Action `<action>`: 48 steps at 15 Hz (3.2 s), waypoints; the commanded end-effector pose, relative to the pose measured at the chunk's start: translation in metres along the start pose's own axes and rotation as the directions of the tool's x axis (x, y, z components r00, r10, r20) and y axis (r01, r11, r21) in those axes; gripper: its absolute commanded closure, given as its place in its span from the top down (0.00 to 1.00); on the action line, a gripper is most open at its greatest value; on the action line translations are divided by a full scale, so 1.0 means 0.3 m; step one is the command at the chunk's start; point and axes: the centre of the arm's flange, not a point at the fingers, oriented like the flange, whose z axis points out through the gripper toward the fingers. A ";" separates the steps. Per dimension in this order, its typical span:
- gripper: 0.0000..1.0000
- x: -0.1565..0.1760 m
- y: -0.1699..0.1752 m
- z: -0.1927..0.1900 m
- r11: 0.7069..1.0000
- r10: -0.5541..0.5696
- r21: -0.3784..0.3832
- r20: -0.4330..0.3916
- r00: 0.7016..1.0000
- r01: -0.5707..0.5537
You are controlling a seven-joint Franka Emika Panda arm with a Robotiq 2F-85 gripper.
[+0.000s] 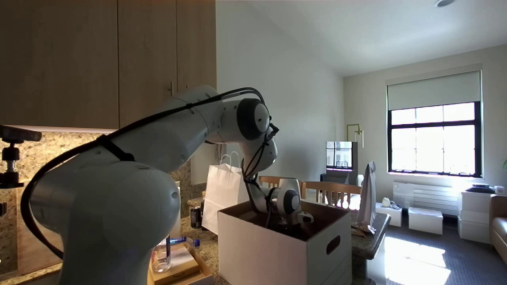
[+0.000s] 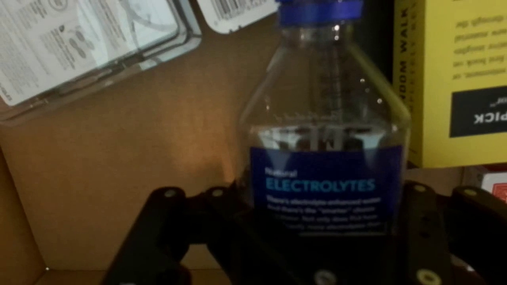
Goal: Remove the bottles from the box and put them on the table
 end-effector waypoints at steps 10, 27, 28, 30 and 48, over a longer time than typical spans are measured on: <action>0.56 -0.271 0.041 -0.310 0.998 -0.063 0.011 -0.002 0.998 0.063; 0.55 -0.381 -0.115 -0.797 0.998 -0.066 0.017 0.021 0.998 0.066; 0.59 -0.401 -0.159 -0.831 0.998 -0.065 0.021 0.034 0.997 0.064; 0.40 -0.458 -0.254 -0.900 0.998 -0.055 0.031 0.034 0.998 0.054; 0.36 -0.862 -0.863 -0.500 0.937 -0.174 -0.229 0.356 0.918 0.266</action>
